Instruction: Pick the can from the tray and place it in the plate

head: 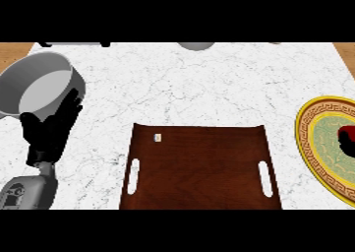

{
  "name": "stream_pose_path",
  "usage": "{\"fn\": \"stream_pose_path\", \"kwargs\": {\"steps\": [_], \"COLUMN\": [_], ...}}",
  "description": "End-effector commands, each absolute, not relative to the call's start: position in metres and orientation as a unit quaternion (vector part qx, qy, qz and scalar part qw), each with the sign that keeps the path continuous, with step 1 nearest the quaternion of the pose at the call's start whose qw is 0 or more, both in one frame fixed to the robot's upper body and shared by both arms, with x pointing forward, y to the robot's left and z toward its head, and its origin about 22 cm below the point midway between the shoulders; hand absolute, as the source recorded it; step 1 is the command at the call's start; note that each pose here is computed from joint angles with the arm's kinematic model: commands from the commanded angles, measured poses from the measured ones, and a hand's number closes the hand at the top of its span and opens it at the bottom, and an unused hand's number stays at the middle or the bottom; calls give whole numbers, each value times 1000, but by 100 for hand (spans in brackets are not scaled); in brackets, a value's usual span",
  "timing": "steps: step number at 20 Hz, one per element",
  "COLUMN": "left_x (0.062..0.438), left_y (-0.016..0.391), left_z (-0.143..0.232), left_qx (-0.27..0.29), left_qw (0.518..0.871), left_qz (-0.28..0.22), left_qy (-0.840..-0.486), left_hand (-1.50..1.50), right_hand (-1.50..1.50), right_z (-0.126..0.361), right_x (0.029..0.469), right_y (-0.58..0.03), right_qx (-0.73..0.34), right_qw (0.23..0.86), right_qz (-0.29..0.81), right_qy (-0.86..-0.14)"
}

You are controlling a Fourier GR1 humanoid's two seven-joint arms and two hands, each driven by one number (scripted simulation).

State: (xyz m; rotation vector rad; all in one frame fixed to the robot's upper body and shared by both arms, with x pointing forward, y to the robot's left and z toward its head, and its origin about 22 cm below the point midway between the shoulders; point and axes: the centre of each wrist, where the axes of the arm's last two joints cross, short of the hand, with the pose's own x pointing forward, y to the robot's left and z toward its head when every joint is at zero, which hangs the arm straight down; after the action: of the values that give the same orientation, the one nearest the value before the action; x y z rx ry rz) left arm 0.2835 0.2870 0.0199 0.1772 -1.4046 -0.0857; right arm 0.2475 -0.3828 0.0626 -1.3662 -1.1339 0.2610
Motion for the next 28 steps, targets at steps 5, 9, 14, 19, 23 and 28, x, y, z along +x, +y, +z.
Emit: {"fn": "stream_pose_path", "kwargs": {"steps": [5,9,14,19,23,28], "left_x": [294,275,273,283,276,287], "left_y": [279,271,290,272,283,300], "left_z": [15,8,10,20,22,24], "left_qx": [68,75,77,85,79,83], "left_qw": [758,755,766,756,759,761], "left_qz": [-35,-35,-34,-39,-32,-32], "left_qy": [-647,-651,-637,-648,-646,-643], "left_hand": [0,0,0,0,0,0], "right_hand": [-150,-150,-150,-150,-150,-150], "right_z": [37,34,72,81,83,85], "right_x": [238,231,244,241,234,195], "right_y": [-440,-459,-442,-409,-415,-434], "right_qx": [-484,-506,-475,-405,-326,-263], "right_qw": [703,650,555,552,610,637], "right_qz": [117,104,68,-2,-81,-92], "right_qy": [-508,-558,-679,-729,-718,-718]}}
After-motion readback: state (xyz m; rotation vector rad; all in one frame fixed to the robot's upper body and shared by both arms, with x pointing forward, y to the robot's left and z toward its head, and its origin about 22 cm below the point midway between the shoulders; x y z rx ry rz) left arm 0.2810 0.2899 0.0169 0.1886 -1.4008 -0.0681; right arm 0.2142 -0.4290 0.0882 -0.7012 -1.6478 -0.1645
